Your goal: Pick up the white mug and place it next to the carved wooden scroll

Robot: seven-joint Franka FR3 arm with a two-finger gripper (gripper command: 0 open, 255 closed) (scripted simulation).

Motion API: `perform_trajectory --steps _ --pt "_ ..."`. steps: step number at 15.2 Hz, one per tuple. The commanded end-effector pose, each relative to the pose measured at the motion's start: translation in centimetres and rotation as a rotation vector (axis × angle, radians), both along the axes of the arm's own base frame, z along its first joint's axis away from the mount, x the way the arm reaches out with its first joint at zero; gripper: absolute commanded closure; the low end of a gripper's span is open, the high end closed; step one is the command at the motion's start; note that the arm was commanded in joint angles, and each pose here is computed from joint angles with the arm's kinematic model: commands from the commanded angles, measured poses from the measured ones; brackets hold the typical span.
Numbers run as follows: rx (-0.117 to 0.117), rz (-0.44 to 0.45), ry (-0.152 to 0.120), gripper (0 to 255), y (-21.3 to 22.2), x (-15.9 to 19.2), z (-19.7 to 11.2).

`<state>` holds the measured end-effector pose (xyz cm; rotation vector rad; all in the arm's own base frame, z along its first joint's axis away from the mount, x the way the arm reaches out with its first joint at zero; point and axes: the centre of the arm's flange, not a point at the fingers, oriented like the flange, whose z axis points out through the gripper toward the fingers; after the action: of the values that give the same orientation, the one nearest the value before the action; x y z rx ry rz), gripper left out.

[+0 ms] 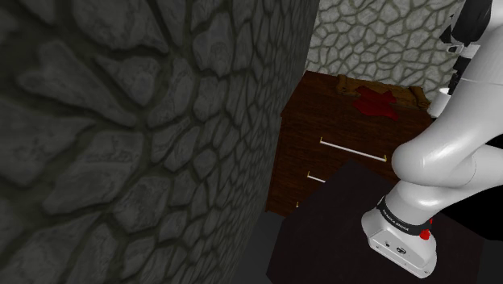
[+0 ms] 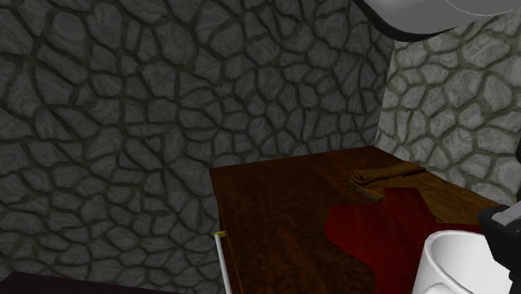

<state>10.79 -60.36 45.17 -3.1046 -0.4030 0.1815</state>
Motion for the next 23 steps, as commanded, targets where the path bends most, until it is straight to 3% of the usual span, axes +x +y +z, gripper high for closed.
perform_trajectory --steps 1,17,23 --pt "-0.001 0.000 0.000 255 0.0 0.0 -1.0" --pt "-0.001 0.000 0.000 255 0.0 0.0 -9.4" --pt "-0.001 0.000 0.000 255 0.0 0.0 -9.4"
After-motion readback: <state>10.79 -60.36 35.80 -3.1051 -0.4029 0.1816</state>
